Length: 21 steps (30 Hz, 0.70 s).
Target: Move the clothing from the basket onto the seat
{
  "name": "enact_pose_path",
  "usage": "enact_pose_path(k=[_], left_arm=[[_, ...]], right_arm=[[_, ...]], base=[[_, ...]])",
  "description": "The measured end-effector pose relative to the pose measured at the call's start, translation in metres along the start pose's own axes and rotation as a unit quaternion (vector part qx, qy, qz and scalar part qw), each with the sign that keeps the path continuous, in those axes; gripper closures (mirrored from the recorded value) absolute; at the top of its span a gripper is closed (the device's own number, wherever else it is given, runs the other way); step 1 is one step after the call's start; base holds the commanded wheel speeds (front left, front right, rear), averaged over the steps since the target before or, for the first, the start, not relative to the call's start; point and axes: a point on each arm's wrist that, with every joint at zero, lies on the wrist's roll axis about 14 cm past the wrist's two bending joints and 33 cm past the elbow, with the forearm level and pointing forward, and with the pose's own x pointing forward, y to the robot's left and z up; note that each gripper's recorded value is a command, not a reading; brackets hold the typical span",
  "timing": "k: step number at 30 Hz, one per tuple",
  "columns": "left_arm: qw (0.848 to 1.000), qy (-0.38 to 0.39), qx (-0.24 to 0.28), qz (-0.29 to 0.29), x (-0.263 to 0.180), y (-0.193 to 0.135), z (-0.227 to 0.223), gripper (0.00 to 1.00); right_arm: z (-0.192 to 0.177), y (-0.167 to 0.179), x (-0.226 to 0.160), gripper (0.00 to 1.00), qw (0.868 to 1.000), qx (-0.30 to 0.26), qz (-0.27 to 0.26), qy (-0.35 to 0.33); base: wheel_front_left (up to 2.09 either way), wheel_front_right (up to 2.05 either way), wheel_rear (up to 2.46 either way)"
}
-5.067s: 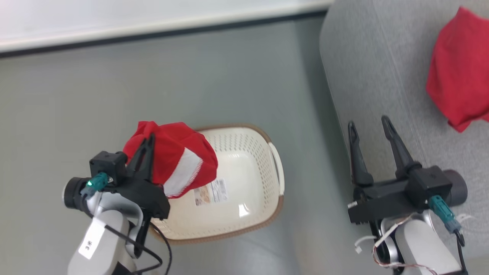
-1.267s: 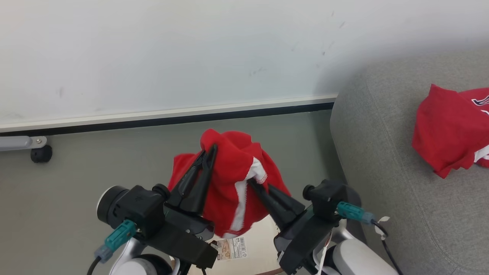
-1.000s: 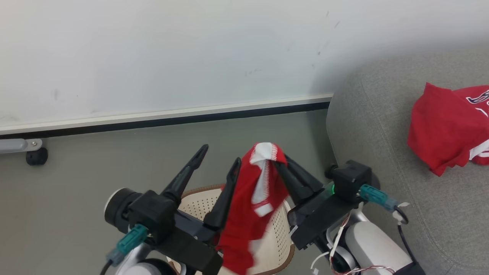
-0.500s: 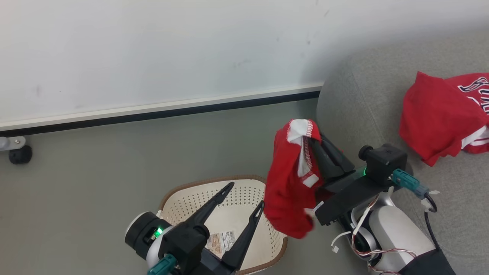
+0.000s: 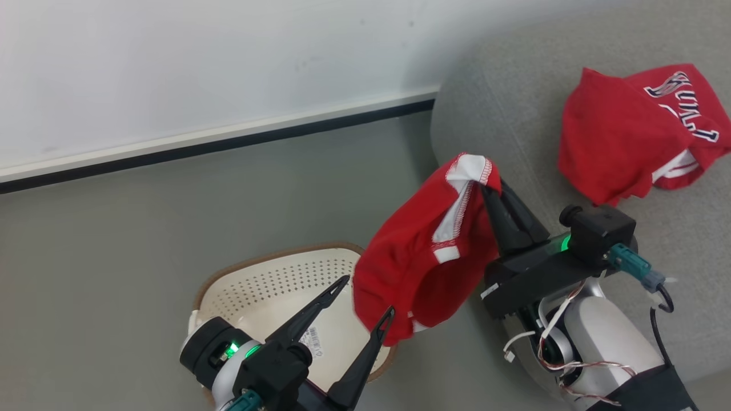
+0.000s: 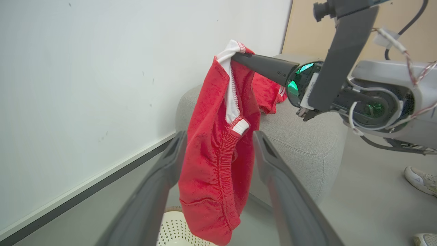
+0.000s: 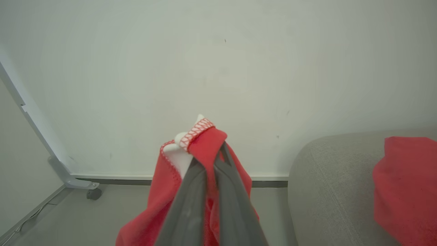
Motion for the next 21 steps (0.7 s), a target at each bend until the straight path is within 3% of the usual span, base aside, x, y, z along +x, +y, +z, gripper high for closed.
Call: enact_pose_path(k=[9,10,21], left_arm=[[0.999,0.018,0.002,-0.048,0.019,-0.009,-0.016,0.00],[0.997,0.025,-0.004,-0.074,0.030,-0.014,-0.024,0.00],[0.993,0.036,-0.016,-0.108,0.054,-0.009,-0.043,0.00]], right_arm=[[0.018,-0.050,-0.004,1.00,0.997,-0.021,-0.068,-0.025],[0.033,-0.084,-0.008,1.00,0.992,-0.042,-0.109,-0.042],[0.110,-0.150,0.010,1.00,0.970,-0.133,-0.164,-0.121]], base=[[0.00,0.00,0.00],[0.00,0.00,0.00],[0.00,0.00,0.00]])
